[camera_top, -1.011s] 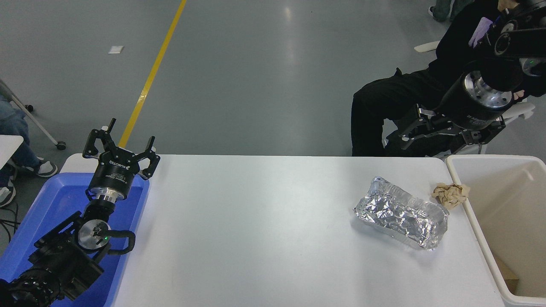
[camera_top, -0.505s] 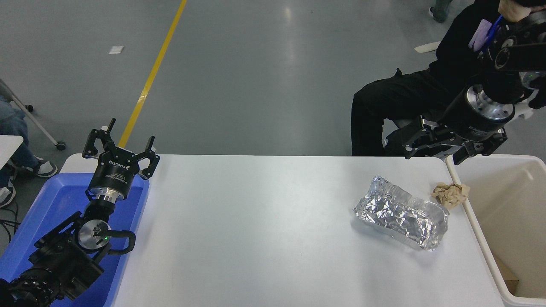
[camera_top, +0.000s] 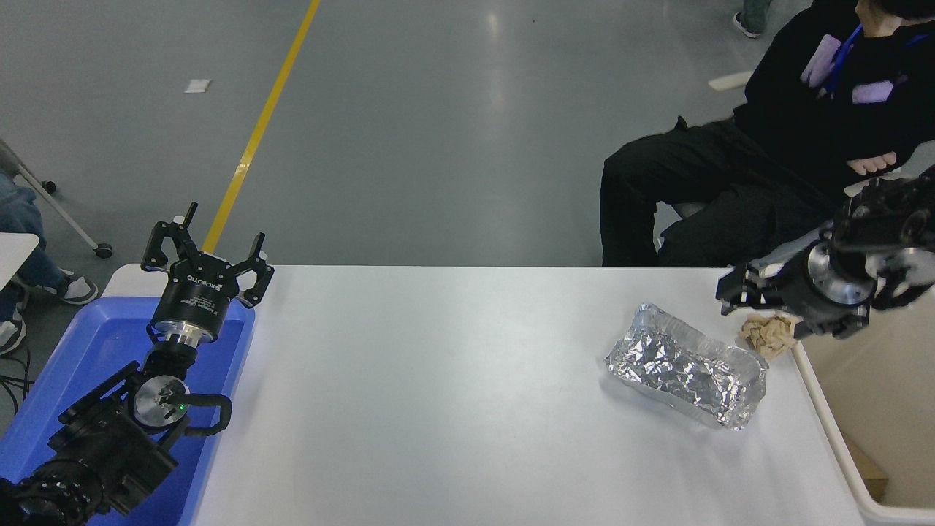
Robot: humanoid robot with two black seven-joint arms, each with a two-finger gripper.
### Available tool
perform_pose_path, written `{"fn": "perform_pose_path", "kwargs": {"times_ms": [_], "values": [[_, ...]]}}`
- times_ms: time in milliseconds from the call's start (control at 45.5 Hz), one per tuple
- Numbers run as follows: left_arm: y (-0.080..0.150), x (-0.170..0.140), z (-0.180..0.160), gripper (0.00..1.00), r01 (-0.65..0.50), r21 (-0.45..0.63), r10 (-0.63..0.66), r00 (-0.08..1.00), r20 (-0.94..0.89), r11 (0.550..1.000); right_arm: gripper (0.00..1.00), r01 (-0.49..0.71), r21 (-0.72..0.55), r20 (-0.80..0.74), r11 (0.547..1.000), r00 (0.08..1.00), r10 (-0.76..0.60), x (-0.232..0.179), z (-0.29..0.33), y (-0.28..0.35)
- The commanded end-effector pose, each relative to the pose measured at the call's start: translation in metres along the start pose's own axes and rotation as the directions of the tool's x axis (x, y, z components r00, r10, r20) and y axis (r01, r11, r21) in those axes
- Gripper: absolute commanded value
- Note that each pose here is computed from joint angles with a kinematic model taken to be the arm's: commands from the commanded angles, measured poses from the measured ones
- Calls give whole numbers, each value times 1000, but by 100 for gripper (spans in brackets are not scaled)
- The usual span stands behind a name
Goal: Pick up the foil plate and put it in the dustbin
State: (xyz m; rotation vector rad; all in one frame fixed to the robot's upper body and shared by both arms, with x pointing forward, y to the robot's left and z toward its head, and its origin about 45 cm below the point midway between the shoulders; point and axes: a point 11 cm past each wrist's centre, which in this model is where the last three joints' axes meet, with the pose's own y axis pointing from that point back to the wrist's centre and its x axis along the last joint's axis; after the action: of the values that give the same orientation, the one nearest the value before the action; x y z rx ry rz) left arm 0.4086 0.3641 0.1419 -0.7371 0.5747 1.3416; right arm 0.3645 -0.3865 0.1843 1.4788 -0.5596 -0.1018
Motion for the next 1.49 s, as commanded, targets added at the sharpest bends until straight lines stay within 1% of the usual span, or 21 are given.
{"fn": "perform_pose_path", "kwargs": {"times_ms": [0,110,176,308,571,659,681,835,857,923,945,967,1077,1253,1473], "values": [[0,0,0,98,0,0,0,1000,0,1000,100,3,-23,64,1000,998,-2,-27,23,-41],[0,0,0,98,0,0,0,1000,0,1000,100,0,-41,80,999,997,3,-40,35,-62],[0,0,0,98,0,0,0,1000,0,1000,100,3,-30,97,1000,995,0,-46,34,-71],[0,0,-1,98,0,1,0,1000,-1,1000,92,-6,-35,118,999,993,10,-51,42,-85],[0,0,-1,98,0,1,0,1000,-1,1000,92,-33,-55,117,998,992,39,-60,48,-97],[0,0,-1,98,0,1,0,1000,-1,1000,84,-42,-55,125,998,991,49,-59,48,-98],[0,0,-1,98,0,1,0,1000,-1,1000,79,-43,-56,127,997,991,50,-59,48,-98],[0,0,-1,98,0,1,0,1000,-1,1000,35,-22,-45,164,999,986,29,-62,47,-98],[0,0,-1,98,0,1,0,1000,-1,1000,31,-19,-44,170,999,985,26,-63,47,-98],[0,0,-1,98,0,1,0,1000,-1,1000,26,-11,-39,181,999,983,18,-65,46,-98],[0,0,-1,98,0,1,0,1000,-1,1000,20,-9,-38,180,999,984,16,-65,45,-98],[0,0,0,98,0,0,0,1000,0,1000,16,-4,-37,181,999,983,11,-67,45,-98],[0,0,-1,98,0,1,0,1000,-1,1000,0,6,-21,190,1000,982,-2,-67,41,-96],[0,0,0,98,0,0,0,1000,0,1000,0,57,12,211,998,976,-58,-67,36,-92],[0,0,0,98,0,0,0,1000,0,1000,0,96,49,215,994,971,-105,-52,30,-76]]}}
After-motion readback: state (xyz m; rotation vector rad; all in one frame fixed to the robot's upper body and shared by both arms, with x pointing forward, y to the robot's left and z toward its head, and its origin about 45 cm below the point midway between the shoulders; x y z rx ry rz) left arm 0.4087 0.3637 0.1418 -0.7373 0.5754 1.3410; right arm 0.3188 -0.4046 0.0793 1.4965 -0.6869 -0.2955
